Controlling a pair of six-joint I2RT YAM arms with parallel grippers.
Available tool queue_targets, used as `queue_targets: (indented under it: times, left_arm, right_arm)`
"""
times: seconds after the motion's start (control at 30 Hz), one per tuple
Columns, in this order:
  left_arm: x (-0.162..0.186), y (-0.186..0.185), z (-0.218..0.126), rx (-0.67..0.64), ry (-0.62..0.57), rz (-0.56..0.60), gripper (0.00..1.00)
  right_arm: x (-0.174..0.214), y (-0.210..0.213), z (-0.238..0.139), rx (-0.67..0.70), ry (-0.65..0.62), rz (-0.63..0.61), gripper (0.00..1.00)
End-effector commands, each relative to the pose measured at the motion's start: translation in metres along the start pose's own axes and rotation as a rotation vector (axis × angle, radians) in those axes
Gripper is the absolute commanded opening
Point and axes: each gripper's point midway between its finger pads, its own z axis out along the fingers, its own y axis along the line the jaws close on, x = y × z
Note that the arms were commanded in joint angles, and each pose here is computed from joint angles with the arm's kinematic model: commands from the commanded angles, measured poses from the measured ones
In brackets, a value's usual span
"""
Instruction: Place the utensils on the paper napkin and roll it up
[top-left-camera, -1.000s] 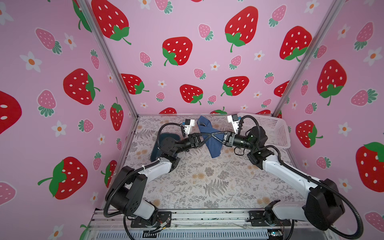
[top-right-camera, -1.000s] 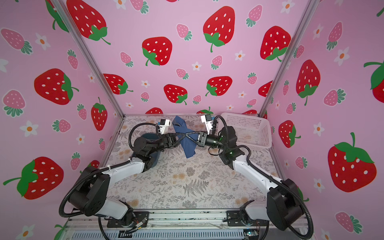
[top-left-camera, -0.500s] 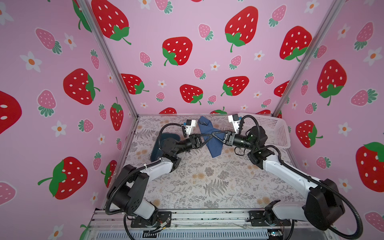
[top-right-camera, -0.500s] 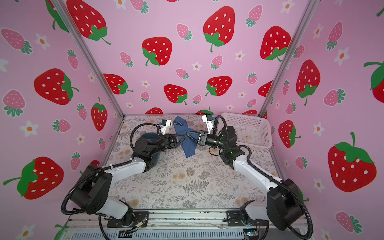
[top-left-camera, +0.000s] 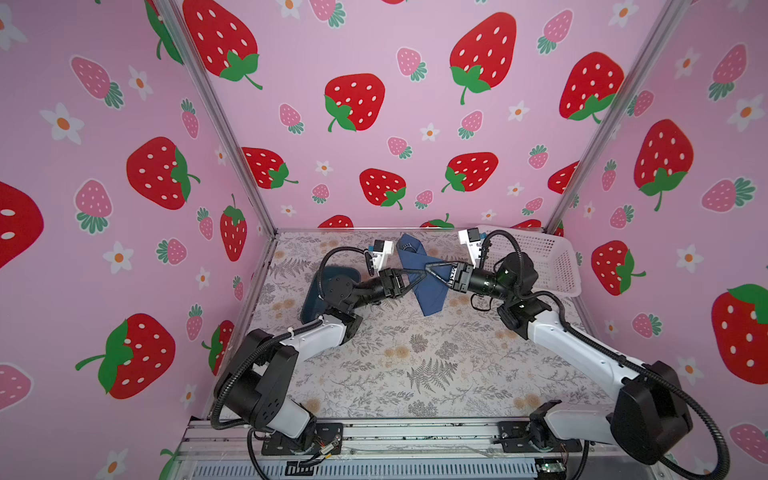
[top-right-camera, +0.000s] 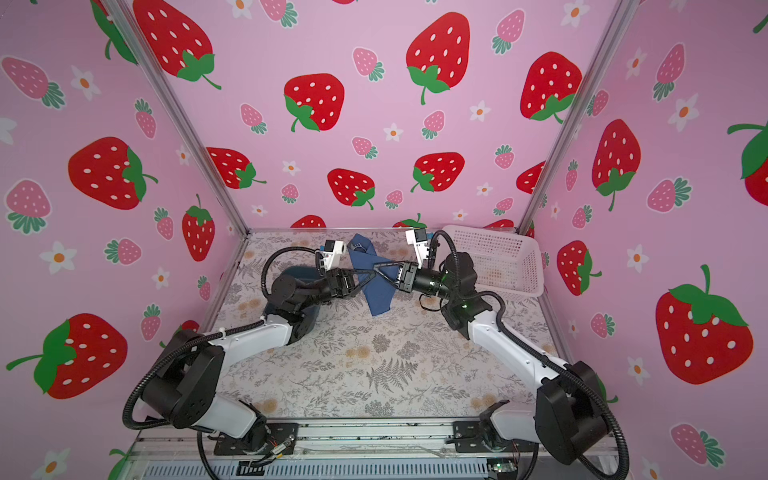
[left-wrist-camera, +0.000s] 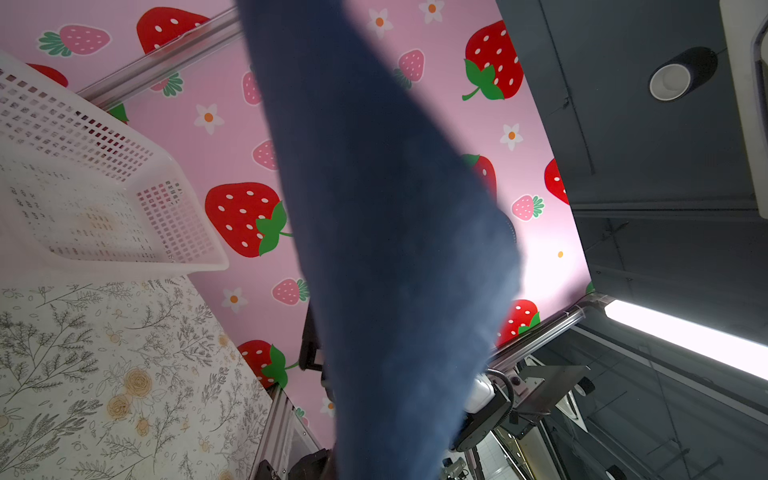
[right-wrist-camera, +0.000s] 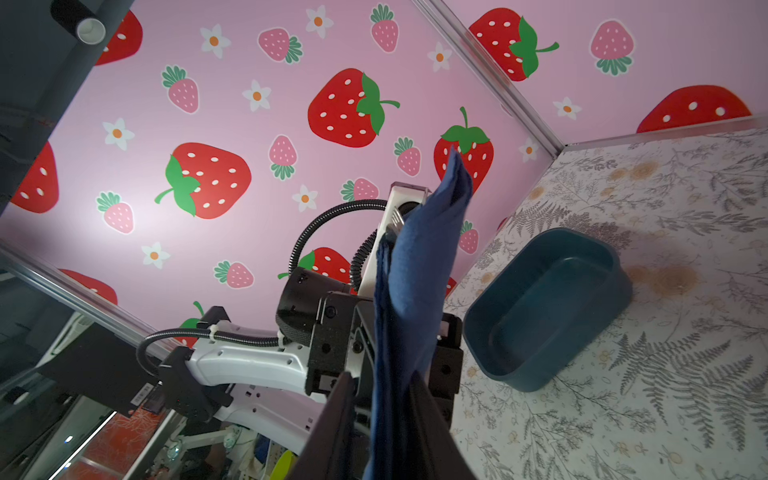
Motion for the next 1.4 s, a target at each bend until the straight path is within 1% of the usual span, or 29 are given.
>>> queue_targets:
  times: [0.0,0.13,0.2,0.23,0.3,0.4,0.5,0.57,0.67,0.73,0.87,0.97,1.13,1.23,1.37]
  left_arm:
    - [-0.005,-0.032,0.001,0.072,0.0,0.07,0.07]
    - [-0.008,-0.037,0.001,0.08,-0.007,0.077,0.07]
    - [-0.009,-0.039,0.001,0.081,-0.009,0.082,0.07]
    - [-0.009,-0.041,0.001,0.083,-0.009,0.084,0.07]
    - [-0.009,-0.041,0.001,0.083,-0.008,0.085,0.07]
    - [-0.01,-0.041,0.001,0.082,-0.009,0.088,0.07]
    - [-0.011,-0.041,0.001,0.08,-0.011,0.09,0.07]
    - [-0.01,-0.039,0.001,0.074,-0.01,0.089,0.07]
    - [-0.011,-0.037,0.002,0.071,-0.012,0.09,0.07]
    - [-0.011,-0.037,0.002,0.071,-0.012,0.09,0.07]
    - [-0.011,-0.039,0.002,0.072,-0.008,0.092,0.07]
    - [-0.01,-0.036,0.002,0.064,-0.004,0.089,0.08]
    - [-0.006,-0.029,0.001,0.045,0.007,0.079,0.17]
    - [-0.004,-0.024,0.0,0.033,0.012,0.069,0.24]
    - [0.001,-0.022,-0.001,0.027,0.031,0.061,0.31]
  right_arm:
    - [0.003,0.009,-0.007,-0.017,0.012,-0.035,0.35]
    - [0.014,0.001,-0.009,0.019,0.053,-0.031,0.5]
    - [0.019,-0.003,-0.01,0.031,0.071,-0.021,0.53]
    - [0.021,-0.004,-0.011,0.034,0.077,-0.017,0.56]
    - [0.025,-0.004,-0.011,0.026,0.095,-0.006,0.59]
    - [0.029,-0.003,-0.01,0.012,0.116,0.005,0.58]
    - [0.032,0.002,-0.01,-0.011,0.135,0.017,0.54]
    - [0.033,0.005,-0.011,-0.027,0.146,0.018,0.45]
    - [0.034,0.006,-0.011,-0.03,0.152,0.033,0.35]
    - [0.035,0.007,-0.011,-0.036,0.158,0.035,0.26]
    - [0.033,0.007,-0.011,-0.033,0.149,0.032,0.15]
    - [0.031,0.009,-0.01,-0.042,0.14,0.029,0.1]
    - [0.025,0.011,-0.009,-0.05,0.114,0.022,0.03]
    - [0.023,0.01,-0.009,-0.044,0.101,0.016,0.02]
    - [0.022,0.009,-0.008,-0.051,0.098,0.016,0.02]
